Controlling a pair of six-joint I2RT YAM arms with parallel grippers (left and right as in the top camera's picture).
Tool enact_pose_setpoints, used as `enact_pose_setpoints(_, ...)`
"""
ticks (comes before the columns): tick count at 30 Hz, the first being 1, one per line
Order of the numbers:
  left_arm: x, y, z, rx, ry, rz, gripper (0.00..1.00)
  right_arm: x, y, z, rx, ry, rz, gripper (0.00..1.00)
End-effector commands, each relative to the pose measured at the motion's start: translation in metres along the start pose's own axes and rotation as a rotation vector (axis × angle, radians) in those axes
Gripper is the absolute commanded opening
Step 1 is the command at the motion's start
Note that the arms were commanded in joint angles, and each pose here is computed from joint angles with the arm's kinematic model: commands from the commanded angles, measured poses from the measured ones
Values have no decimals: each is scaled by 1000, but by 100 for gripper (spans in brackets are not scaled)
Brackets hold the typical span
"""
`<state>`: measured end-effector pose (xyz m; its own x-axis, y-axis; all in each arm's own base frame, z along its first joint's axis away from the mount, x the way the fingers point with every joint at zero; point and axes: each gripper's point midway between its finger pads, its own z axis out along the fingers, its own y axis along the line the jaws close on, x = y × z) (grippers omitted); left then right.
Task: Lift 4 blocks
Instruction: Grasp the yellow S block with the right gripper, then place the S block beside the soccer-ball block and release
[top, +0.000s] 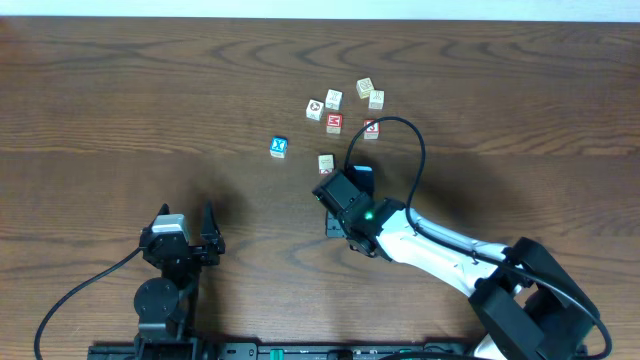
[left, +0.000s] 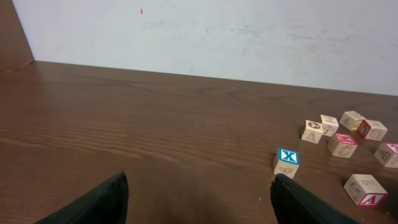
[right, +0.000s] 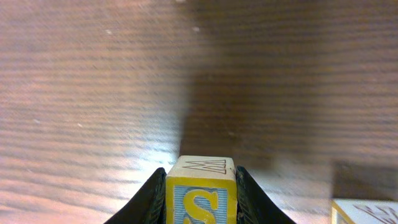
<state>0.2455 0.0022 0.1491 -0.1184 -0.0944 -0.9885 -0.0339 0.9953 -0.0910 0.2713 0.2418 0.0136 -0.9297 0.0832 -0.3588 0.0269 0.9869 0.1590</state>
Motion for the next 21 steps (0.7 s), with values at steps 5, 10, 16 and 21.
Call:
enact_pose_setpoints(5, 18, 4, 1, -22, 57, -9, 74, -3, -19, -32, 64, -42, -58, 14)
enact_pose_setpoints(10, 18, 4, 1, -22, 57, -9, 73, -1, -34, -40, 127, -40, -77, 16)
enact_pose_setpoints(16, 18, 4, 1, -22, 57, -9, 73, -1, -39, -41, 151, -44, -80, 17)
enact_pose_setpoints(21, 18, 4, 1, -22, 57, -9, 73, -3, -42, -41, 167, -60, -77, 19)
